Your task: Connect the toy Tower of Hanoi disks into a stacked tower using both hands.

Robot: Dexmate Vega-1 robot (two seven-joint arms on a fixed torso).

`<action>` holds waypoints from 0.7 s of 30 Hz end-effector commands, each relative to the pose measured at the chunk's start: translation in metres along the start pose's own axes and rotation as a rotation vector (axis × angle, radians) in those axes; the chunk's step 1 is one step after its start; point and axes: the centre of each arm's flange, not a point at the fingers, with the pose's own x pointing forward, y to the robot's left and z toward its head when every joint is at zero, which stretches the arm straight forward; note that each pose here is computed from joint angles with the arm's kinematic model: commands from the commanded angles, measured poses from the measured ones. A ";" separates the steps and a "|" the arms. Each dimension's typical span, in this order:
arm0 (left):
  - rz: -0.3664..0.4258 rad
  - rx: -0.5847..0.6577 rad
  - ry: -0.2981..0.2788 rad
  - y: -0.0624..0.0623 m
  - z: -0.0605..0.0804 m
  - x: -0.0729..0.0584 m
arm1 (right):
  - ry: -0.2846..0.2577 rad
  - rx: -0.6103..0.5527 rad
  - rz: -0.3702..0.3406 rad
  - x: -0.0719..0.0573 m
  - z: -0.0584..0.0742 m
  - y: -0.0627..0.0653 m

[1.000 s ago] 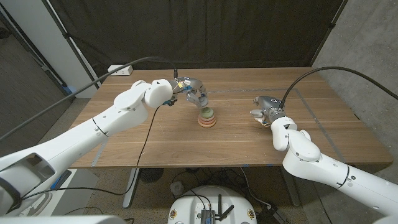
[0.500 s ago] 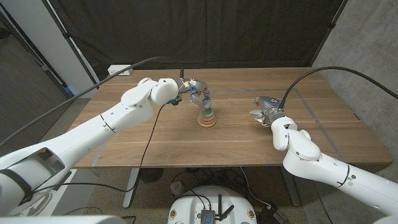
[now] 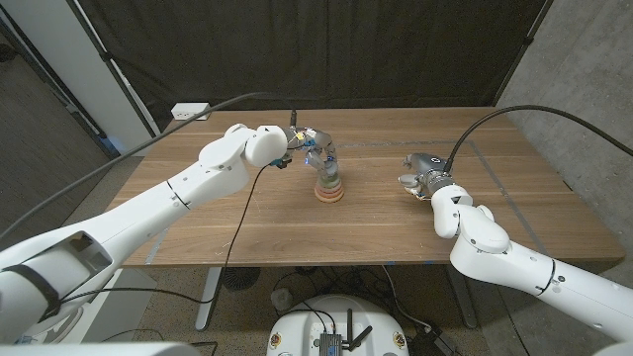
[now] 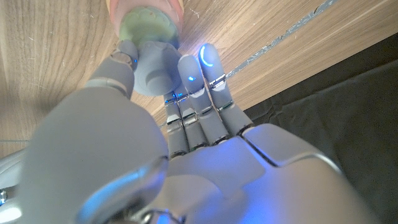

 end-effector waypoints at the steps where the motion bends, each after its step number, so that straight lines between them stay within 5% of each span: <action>1: -0.019 0.002 -0.007 -0.007 0.001 0.008 | 0.003 0.002 0.000 0.001 -0.001 0.000; 21: -0.026 0.000 -0.013 -0.011 0.002 0.014 | 0.011 0.005 0.006 0.000 -0.002 0.002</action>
